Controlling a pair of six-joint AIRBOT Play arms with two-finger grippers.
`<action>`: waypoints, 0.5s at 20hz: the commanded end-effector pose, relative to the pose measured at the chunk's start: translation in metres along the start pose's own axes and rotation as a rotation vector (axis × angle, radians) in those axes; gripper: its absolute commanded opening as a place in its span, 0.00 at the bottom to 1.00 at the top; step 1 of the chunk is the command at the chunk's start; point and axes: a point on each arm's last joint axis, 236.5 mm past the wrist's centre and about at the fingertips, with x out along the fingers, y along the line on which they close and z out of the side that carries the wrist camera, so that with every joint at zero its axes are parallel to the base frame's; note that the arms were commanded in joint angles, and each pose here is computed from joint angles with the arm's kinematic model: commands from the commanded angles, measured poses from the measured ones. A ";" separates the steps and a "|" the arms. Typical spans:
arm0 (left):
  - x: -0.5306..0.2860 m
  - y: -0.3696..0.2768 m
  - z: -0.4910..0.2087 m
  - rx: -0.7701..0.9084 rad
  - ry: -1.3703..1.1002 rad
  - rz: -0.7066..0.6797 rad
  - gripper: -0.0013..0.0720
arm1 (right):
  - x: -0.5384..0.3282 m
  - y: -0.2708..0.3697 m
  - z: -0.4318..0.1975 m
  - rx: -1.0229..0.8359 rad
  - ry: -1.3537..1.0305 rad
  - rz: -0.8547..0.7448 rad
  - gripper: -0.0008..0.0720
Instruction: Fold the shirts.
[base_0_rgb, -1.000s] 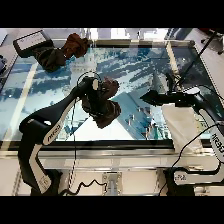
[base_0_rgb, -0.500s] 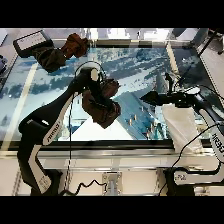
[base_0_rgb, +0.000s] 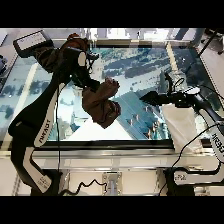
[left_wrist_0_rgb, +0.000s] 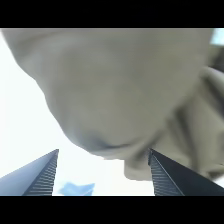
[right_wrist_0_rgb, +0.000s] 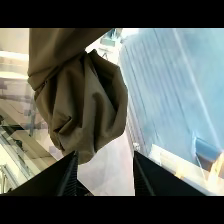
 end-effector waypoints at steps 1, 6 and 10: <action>0.012 0.046 -0.006 -0.080 0.024 0.066 0.88 | 0.000 0.004 -0.004 0.021 0.017 0.016 0.53; 0.037 0.068 -0.012 -0.203 0.062 -0.058 0.88 | 0.019 0.005 -0.025 0.052 0.105 0.003 0.53; 0.048 0.081 -0.017 -0.230 0.083 -0.082 0.88 | 0.065 0.010 -0.050 0.115 0.198 0.057 0.53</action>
